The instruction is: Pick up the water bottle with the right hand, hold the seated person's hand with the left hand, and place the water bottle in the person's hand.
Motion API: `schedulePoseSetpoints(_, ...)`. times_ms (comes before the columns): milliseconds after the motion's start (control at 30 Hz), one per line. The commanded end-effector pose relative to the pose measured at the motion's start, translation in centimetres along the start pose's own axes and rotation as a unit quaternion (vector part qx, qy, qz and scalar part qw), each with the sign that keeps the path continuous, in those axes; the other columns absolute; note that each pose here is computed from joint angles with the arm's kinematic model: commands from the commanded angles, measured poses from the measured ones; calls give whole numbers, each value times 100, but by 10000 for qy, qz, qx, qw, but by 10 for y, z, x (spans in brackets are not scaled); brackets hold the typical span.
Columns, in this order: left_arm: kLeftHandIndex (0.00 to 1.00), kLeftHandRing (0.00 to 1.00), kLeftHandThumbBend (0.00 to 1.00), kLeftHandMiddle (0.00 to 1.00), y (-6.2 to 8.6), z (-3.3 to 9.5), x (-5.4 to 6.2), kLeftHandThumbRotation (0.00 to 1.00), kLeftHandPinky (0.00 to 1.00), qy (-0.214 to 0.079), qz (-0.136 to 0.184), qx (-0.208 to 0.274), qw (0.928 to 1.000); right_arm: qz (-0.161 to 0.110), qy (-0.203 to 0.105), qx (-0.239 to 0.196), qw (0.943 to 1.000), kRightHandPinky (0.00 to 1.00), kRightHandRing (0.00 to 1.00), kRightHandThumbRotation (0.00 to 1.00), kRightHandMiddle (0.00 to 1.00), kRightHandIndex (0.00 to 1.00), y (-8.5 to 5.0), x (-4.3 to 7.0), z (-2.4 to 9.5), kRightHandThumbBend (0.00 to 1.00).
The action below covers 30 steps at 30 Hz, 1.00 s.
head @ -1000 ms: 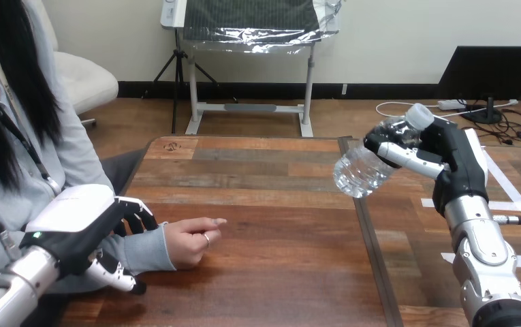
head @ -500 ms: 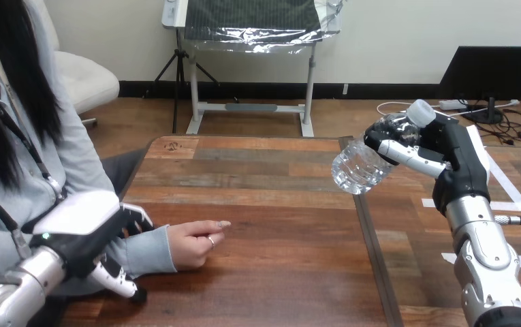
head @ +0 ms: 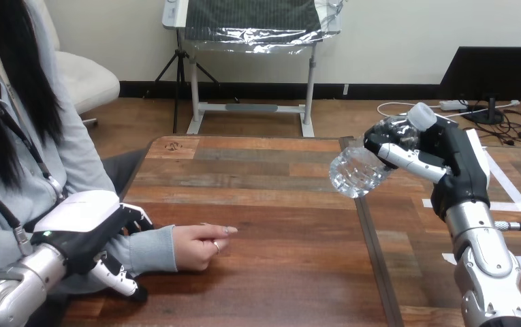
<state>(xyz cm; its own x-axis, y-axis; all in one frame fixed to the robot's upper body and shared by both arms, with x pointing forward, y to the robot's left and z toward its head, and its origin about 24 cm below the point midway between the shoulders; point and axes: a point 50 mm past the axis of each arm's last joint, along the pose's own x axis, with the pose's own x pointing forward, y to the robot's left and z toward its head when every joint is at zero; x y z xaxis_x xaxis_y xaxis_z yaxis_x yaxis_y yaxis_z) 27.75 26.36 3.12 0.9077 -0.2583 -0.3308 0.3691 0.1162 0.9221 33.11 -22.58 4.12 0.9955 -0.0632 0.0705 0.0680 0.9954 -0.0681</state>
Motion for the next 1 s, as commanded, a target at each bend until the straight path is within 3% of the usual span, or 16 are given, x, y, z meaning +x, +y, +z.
schedulePoseSetpoints(0,66,63,100,66,8,6,9,20,61,-113,79,140,9998,20,-690,147,9975,33,39,0,48,46,2,13,32,70)
schedulePoseSetpoints(567,66,62,100,65,4,12,14,22,59,-122,10,118,9999,36,-721,186,9972,32,39,0,47,45,3,11,34,69)
schedulePoseSetpoints(967,64,61,98,63,3,19,18,18,57,-110,74,41,9999,51,-703,78,9975,32,39,0,48,45,4,11,33,69)
